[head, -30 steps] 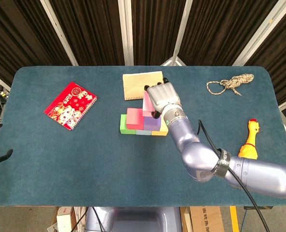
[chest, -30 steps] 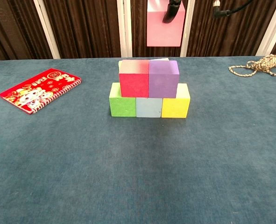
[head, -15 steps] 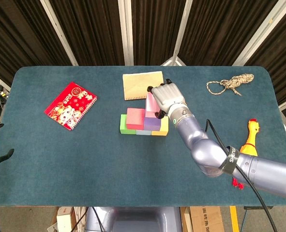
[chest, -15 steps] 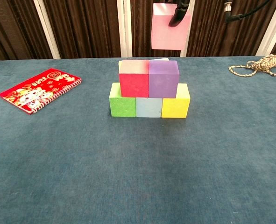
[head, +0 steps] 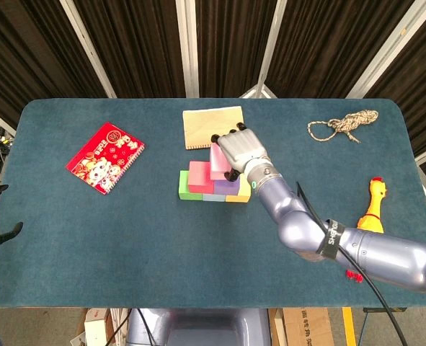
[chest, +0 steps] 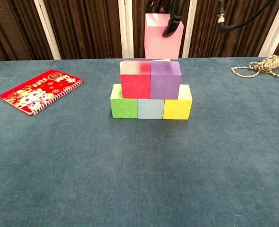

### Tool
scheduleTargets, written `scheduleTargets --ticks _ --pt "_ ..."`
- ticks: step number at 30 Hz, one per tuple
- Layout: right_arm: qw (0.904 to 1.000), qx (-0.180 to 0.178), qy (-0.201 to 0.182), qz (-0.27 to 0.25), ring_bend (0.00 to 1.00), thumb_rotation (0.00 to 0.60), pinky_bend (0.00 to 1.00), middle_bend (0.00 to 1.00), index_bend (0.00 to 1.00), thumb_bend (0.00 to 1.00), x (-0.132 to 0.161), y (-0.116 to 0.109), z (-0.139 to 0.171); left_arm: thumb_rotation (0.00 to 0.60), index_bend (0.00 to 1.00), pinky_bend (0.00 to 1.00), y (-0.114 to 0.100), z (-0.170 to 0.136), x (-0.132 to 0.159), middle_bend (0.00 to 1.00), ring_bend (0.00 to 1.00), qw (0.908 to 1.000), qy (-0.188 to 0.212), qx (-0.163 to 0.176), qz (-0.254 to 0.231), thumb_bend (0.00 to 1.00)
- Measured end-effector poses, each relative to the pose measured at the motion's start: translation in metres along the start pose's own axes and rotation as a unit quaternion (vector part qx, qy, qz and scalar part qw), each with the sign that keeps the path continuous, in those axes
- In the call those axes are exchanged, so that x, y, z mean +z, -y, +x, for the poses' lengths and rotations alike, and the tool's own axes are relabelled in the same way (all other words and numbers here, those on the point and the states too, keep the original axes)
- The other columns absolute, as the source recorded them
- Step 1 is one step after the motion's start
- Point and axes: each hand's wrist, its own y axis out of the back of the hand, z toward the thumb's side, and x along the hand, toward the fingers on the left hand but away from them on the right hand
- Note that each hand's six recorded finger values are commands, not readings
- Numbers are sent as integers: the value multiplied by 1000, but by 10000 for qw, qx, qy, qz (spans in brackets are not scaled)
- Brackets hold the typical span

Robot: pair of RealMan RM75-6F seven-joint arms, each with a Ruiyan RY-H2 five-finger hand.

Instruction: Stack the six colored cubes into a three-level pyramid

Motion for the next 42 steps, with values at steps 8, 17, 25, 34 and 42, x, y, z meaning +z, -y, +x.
scheduleTargets --ticks 8,17,25,34,42 --pt "9999 -9 -65 107 184 600 0 407 190 338 23 4 -5 600 220 44 -1 1 -3 70 0 10000 -37 8 -9 226" --pt "9998 18 110 145 184 600 0 408 190 338 30 6 -11 600 220 44 0 2 -5 70 0 10000 -48 -12 -16 226" --pt "9993 109 302 201 184 600 0 408 190 337 32 8 -14 600 220 43 1 2 -4 70 0 10000 -37 -44 -19 225" --pt "9991 132 347 192 184 600 0 410 190 337 37 10 -15 600 220 43 1 2 -5 69 0 10000 -33 -45 -40 225" --pt "9993 154 305 163 184 600 0 411 190 338 41 13 -18 600 220 43 1 2 -4 70 0 10000 -30 -56 -37 225"
